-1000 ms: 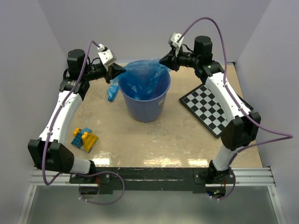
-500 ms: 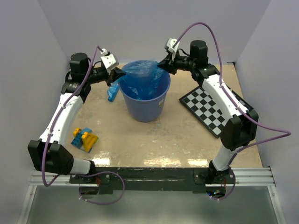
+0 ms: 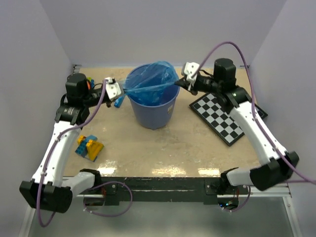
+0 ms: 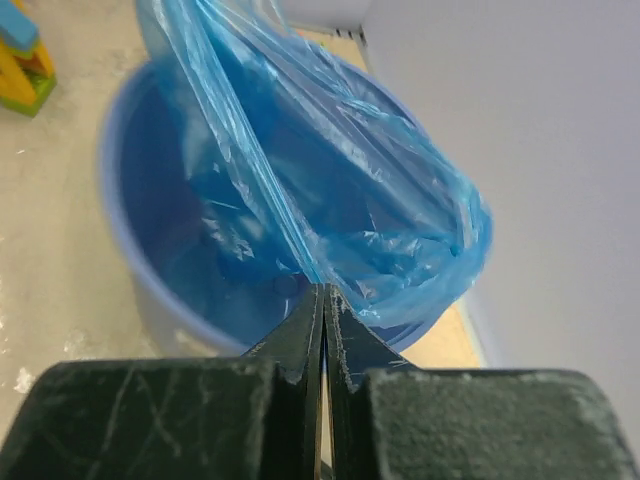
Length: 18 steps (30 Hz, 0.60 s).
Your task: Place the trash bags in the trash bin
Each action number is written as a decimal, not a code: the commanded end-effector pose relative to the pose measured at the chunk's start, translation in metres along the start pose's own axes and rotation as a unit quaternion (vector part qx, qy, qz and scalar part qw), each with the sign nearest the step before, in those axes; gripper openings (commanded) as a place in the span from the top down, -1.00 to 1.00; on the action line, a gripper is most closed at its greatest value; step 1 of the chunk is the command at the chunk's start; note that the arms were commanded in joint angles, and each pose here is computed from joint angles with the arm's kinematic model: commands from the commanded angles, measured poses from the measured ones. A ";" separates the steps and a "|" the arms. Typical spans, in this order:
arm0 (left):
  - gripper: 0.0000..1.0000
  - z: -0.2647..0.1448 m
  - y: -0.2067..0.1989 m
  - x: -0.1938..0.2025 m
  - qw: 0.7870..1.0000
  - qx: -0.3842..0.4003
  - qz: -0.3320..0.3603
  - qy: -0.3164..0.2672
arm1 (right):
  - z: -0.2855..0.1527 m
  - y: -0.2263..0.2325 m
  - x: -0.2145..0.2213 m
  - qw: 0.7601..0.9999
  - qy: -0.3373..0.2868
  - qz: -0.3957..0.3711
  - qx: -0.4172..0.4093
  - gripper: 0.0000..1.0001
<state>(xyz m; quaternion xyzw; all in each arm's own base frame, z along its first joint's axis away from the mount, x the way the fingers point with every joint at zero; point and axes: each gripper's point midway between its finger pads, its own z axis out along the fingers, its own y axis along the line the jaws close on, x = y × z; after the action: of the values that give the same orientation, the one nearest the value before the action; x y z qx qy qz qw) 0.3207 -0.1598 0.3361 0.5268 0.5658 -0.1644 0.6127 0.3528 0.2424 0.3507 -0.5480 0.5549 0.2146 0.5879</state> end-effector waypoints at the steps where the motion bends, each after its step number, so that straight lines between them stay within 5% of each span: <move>1: 1.00 -0.010 -0.051 0.019 0.998 0.056 0.039 0.009 | -0.023 0.052 0.009 0.998 0.021 -0.047 -0.024 1.00; 6: 1.00 -0.001 -0.091 0.036 0.995 0.094 0.040 0.012 | -0.017 0.093 0.020 0.998 0.023 -0.044 -0.036 1.00; 12: 0.67 0.021 -0.090 0.041 0.997 0.049 0.057 0.006 | -0.020 0.103 0.063 0.993 0.078 -0.072 -0.041 1.00; 18: 0.21 0.021 -0.042 0.065 0.992 -0.119 0.031 0.042 | -0.016 0.086 0.105 0.990 0.124 -0.047 0.044 1.00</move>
<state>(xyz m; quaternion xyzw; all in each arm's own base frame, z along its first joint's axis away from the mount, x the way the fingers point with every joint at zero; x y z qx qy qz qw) 0.2755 -0.1913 0.2233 0.5729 0.5697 -0.1456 0.5710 0.2739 0.2317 0.2237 -0.6137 0.5819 0.1591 0.5093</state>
